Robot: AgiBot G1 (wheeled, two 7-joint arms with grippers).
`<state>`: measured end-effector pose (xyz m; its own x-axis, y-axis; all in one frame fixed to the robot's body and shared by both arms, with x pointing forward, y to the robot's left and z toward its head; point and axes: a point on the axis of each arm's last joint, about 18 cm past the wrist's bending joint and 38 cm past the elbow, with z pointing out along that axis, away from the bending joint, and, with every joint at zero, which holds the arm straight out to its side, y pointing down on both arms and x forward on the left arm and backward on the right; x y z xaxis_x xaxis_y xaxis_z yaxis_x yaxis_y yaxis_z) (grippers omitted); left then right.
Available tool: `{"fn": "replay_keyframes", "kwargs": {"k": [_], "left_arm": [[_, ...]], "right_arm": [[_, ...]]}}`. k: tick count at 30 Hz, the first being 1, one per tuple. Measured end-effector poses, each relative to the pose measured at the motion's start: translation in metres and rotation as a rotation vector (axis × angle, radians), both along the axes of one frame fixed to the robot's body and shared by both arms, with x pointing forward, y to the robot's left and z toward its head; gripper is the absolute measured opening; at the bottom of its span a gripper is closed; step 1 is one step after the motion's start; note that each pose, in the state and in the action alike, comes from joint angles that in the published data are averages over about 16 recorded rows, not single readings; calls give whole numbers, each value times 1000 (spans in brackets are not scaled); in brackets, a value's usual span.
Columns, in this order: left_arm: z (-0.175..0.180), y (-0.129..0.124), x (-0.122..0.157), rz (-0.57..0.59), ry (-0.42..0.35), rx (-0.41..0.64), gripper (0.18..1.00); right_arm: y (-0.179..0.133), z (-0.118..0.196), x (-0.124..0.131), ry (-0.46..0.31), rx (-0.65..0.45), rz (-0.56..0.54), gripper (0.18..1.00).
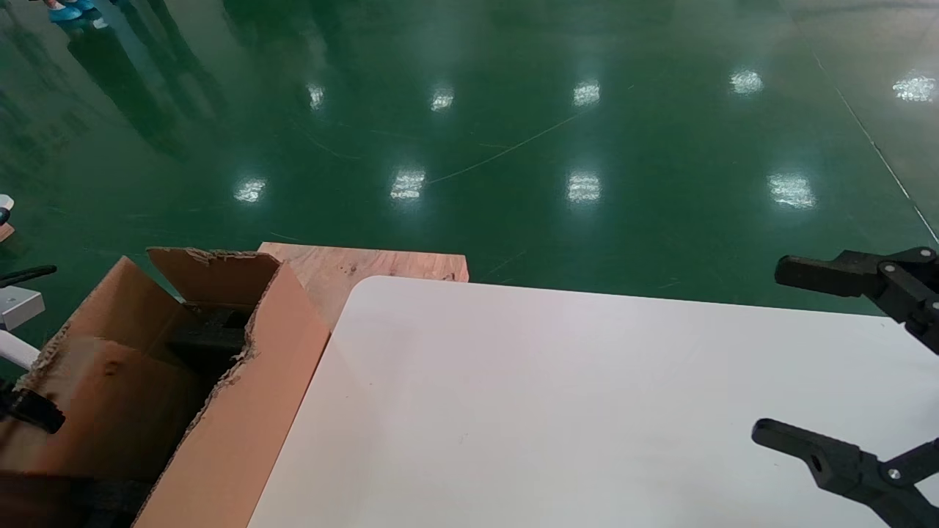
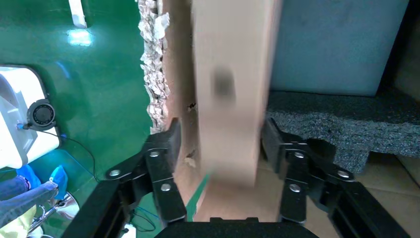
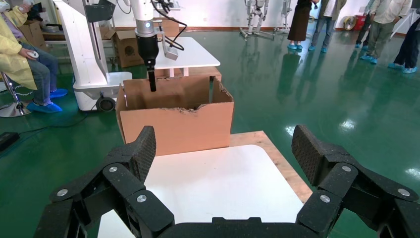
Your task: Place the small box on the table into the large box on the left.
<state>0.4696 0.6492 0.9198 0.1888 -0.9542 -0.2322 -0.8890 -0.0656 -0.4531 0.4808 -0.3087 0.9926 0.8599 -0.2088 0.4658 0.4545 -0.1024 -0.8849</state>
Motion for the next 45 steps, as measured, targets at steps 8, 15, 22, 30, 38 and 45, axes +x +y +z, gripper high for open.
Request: {"fn": "replay_keyframes", "kwargs": {"k": [8, 15, 22, 30, 38, 45], "left_arm": [[6, -6, 7, -35, -21, 7, 710], [28, -31, 29, -149, -84, 29, 844], [63, -82, 59, -332, -177, 65, 937], [93, -152, 79, -537, -263, 80, 988], [98, -205, 84, -702, -300, 43, 1001], [91, -243, 88, -859, -316, -18, 1001]], "right_arm": [[0, 0, 0, 0, 0, 0, 1001], [0, 0, 0, 0, 0, 0, 1001], [0, 0, 0, 0, 0, 0, 1001], [0, 0, 0, 0, 0, 0, 1001], [0, 0, 0, 0, 0, 0, 1001], [0, 0, 0, 0, 1, 0, 1001]]}}
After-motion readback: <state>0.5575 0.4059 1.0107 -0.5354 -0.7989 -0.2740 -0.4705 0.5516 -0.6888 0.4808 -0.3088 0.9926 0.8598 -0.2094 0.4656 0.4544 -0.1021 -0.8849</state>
